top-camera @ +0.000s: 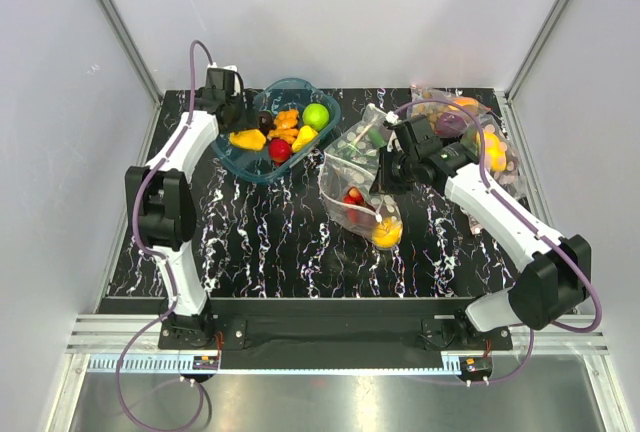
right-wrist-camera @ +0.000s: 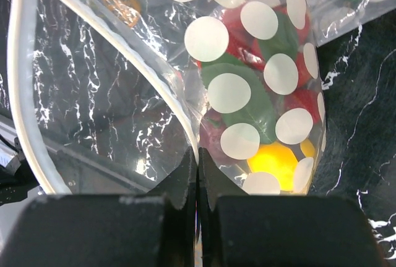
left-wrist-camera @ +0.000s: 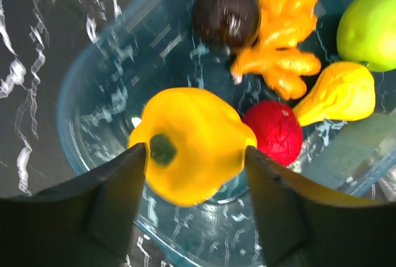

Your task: Open the zip-top bag and remove the fake food

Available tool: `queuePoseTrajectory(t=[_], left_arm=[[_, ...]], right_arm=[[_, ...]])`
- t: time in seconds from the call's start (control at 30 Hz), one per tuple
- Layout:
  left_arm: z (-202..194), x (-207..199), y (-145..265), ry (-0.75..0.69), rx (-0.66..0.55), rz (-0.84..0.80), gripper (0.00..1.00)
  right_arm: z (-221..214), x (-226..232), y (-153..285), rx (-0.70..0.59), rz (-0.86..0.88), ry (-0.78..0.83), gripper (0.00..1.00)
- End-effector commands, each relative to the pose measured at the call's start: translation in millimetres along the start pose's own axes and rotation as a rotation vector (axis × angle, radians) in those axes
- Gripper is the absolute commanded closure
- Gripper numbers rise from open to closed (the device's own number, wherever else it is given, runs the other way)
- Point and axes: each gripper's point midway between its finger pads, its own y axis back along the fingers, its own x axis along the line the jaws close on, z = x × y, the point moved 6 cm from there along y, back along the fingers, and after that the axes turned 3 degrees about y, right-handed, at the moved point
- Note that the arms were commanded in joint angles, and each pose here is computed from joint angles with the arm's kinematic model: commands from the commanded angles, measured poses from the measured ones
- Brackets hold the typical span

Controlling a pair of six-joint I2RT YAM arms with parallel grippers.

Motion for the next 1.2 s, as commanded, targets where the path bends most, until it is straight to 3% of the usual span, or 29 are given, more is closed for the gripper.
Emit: queuePoseTrajectory(t=[0.0,0.03,0.27,0.37,0.5,0.63,0.9,1.1,1.17], left_arm=[[35,0,23,-0.057,-0.12,0.003,0.17],[34,0,27,-0.068,-0.123,-0.002,0.01],[23,-7,68,-0.103,-0.108,-0.081,0.01],[16,-27,104,-0.134,-0.132,-0.191,0.01],[-12,-86,179,-0.261,-0.162,-0.367,0.01],[-45,-145,224,-0.277,-0.143,-0.546,0.02],[-125,-223,228,-0.421,0.007,-0.696,0.08],[-147,-234,220,-0.438,0.067,-0.739,0.25],[-155,-235,212,-0.444,0.094,-0.732,0.27]], right_arm=[[24,10,5,-0.079,0.057,0.04,1.0],[25,10,1,-0.071,0.055,0.043,1.0],[35,12,-4,-0.067,0.069,0.068,1.0],[34,13,-1,-0.079,0.073,0.053,1.0],[32,13,7,-0.097,0.069,0.044,1.0],[28,11,15,-0.118,0.058,0.026,1.0],[11,9,26,-0.124,0.069,-0.019,1.0],[7,10,28,-0.124,0.083,-0.032,1.0],[6,9,30,-0.13,0.078,-0.033,1.0]])
